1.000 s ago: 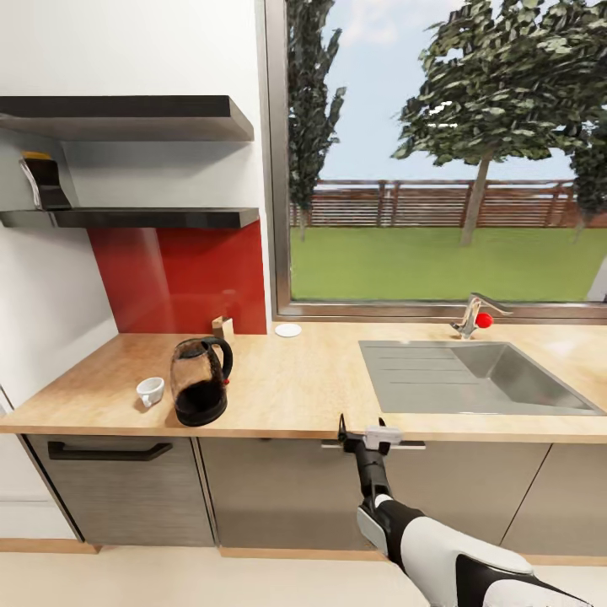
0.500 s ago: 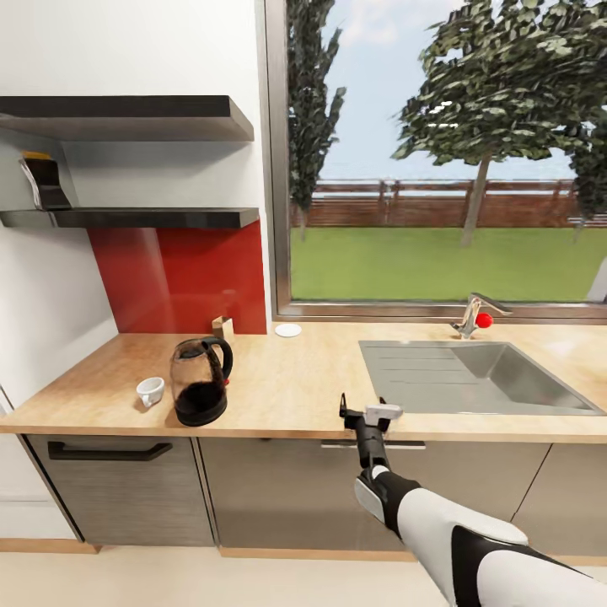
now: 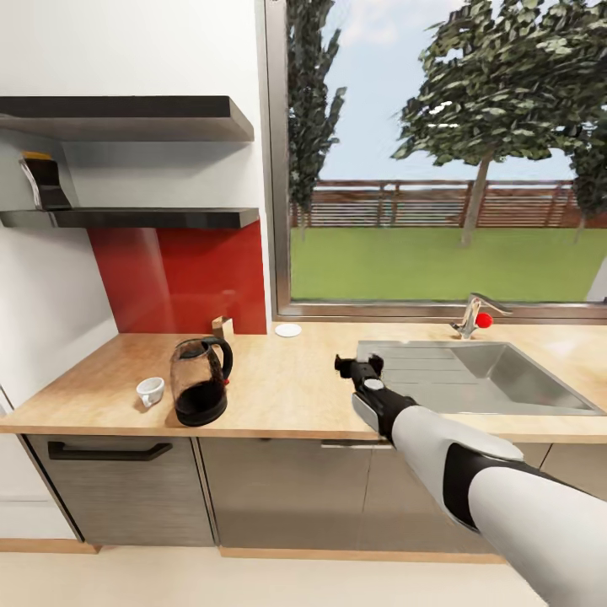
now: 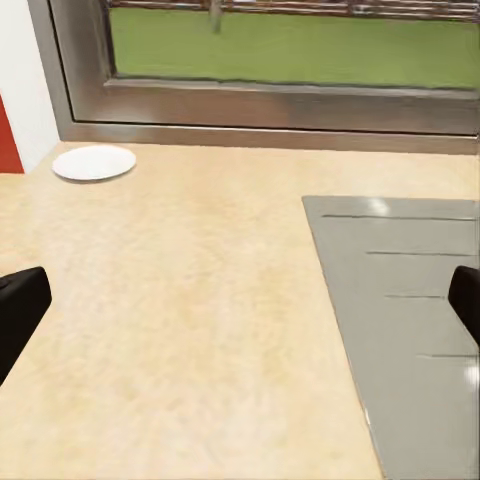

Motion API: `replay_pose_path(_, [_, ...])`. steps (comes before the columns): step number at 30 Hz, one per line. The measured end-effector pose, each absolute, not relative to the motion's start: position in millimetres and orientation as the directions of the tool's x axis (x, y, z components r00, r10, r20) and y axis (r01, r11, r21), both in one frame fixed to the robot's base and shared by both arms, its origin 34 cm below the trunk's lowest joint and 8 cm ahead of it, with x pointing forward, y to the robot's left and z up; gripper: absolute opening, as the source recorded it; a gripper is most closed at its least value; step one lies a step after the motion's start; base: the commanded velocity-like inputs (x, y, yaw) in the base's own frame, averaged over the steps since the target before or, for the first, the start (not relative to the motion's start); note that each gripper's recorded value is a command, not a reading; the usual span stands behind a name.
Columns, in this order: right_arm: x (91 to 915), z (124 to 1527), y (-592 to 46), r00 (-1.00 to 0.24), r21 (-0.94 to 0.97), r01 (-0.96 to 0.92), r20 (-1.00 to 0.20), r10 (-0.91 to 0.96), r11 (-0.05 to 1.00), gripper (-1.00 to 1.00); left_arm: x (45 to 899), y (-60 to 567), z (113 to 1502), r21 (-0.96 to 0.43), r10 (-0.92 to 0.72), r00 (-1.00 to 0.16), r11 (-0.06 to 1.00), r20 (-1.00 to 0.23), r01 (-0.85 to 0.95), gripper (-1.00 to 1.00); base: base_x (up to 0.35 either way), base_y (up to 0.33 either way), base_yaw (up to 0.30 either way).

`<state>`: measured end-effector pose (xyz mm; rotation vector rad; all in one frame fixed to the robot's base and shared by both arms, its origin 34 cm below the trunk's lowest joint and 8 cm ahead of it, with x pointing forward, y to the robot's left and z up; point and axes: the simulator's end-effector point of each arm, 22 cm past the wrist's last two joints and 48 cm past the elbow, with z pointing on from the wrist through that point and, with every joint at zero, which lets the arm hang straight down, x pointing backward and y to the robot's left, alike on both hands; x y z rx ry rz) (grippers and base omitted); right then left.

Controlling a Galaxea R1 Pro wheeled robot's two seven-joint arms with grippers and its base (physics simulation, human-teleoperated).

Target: Set up a coffee station on the kitchen countertop: keep the coffee maker on the countertop, move the bottle of coffee from the kitchen shelf to the counter next to the coffee maker, place a paper coffee filter on top of the coffee maker, put the saucer next to the coffee maker with the coffee cup on the saucer, and place the electric kettle next to the coffee maker.

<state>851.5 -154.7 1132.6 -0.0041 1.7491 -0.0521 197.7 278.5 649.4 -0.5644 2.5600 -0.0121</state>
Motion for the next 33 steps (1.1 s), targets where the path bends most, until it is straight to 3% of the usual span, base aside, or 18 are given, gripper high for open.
replay_pose_path(5, [871.6, 1174.5, -152.8, -0.332, -0.091, -0.006, -0.939, -0.088, 0.996, 1.0, 197.0, 290.4, 649.5, -0.104, -0.403, -0.776, 0.908, -0.486, -0.406, 1.0, 0.0, 0.0, 0.0])
replay_pose_path(9, [881.7, 1226.9, -146.5, -0.384, -0.11, -0.05, -0.915, -0.121, 0.993, 1.0, 195.6, 293.1, 649.2, -0.098, -0.398, -0.779, 0.91, -0.485, -0.404, 1.0, 0.0, 0.0, 0.0])
replay_pose_path(19, [886.2, 1325.4, -145.6, -0.412, -0.054, -0.025, -0.909, -0.06, 0.998, 1.0, 186.5, 295.2, 647.2, -0.087, -0.404, -0.784, 0.906, -0.471, -0.415, 1.0, 0.0, 0.0, 0.0])
replay_pose_path(29, [899.6, 1370.9, -140.2, -0.225, 0.003, -0.023, -0.974, -0.002, 1.0, 1.0, 187.4, 289.5, 647.1, -0.094, -0.406, -0.784, 0.906, -0.469, -0.412, 1.0, 0.067, 0.049, 0.0])
replay_pose_path(33, [900.0, 1376.3, -125.2, -0.202, 0.034, -0.089, -0.979, 0.016, 0.995, 1.0, 182.3, 289.4, 645.9, -0.09, -0.412, -0.786, 0.903, -0.46, -0.421, 1.0, 0.225, 0.176, 0.004])
